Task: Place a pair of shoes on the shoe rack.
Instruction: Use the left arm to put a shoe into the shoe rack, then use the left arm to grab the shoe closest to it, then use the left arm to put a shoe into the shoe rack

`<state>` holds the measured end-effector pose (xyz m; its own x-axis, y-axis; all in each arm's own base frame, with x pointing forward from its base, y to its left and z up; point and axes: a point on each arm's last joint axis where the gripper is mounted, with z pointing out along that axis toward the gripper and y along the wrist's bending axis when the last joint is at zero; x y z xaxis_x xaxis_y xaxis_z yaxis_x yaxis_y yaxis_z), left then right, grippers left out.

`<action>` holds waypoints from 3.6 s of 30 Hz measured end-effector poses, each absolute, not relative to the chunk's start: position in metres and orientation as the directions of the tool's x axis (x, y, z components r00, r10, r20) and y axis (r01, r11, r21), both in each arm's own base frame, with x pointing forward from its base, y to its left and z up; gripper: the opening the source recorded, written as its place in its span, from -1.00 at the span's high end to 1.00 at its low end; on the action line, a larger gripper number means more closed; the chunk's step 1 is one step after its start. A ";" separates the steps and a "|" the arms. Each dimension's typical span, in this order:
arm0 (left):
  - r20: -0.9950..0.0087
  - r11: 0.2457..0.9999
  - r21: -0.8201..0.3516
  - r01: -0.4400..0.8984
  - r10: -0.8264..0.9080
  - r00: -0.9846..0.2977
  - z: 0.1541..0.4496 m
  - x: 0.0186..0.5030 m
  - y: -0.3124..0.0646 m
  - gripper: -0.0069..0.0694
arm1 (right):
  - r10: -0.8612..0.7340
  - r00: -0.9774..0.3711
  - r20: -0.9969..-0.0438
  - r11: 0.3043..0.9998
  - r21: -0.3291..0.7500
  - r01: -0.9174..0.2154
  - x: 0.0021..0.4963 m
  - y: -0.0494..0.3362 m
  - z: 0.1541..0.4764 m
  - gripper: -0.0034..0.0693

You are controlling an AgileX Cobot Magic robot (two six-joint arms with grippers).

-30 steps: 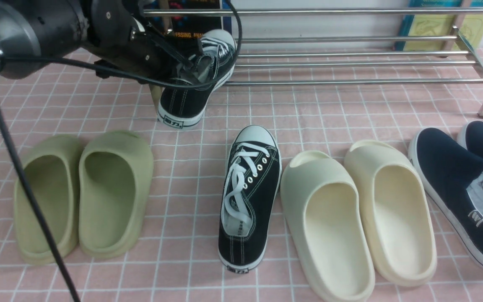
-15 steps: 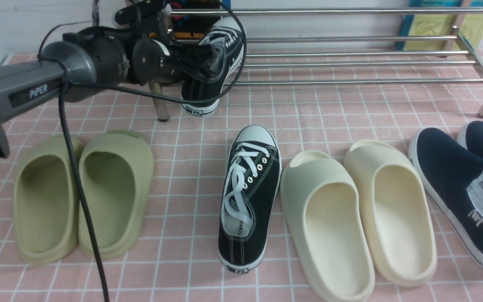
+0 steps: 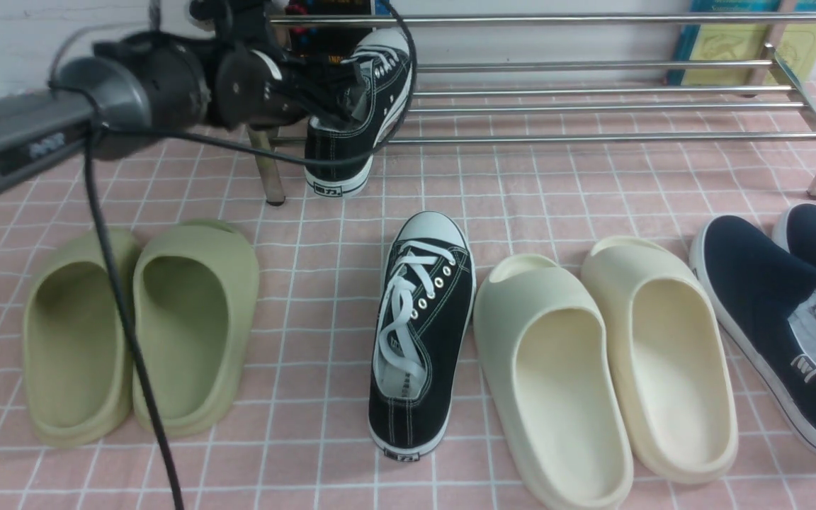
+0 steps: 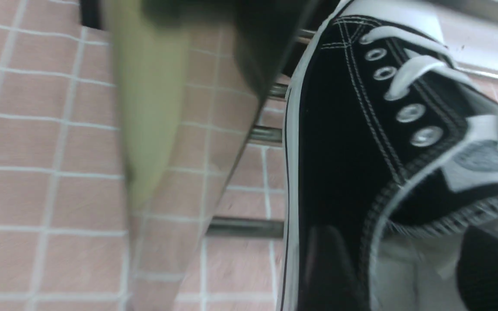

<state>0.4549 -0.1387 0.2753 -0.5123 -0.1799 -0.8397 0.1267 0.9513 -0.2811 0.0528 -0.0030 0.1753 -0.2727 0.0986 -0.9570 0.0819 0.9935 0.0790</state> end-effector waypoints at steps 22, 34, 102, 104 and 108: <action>-0.325 0.874 -0.250 0.417 0.330 -0.886 0.233 0.297 -0.204 -0.58 | 0.099 -0.273 -0.957 0.994 0.079 0.082 0.053 -0.003 0.175 0.24; -0.413 0.937 -0.091 0.337 0.272 -0.869 0.198 0.306 -0.209 0.03 | 0.098 -0.273 -0.957 0.994 0.078 0.082 0.053 -0.003 0.175 0.24; -0.616 0.970 0.006 0.244 0.195 -0.763 0.366 0.432 -0.185 -0.22 | 0.098 -0.273 -0.957 0.994 0.079 0.082 0.053 -0.003 0.175 0.24; -0.609 0.965 0.023 0.261 0.221 -0.762 0.369 0.429 -0.183 -0.06 | 0.098 -0.273 -0.957 0.994 0.079 0.082 0.053 -0.003 0.175 0.24; -0.565 0.955 0.021 0.296 0.256 -0.784 0.355 0.428 -0.186 0.39 | 0.098 -0.273 -0.957 0.994 0.079 0.082 0.053 -0.003 0.175 0.24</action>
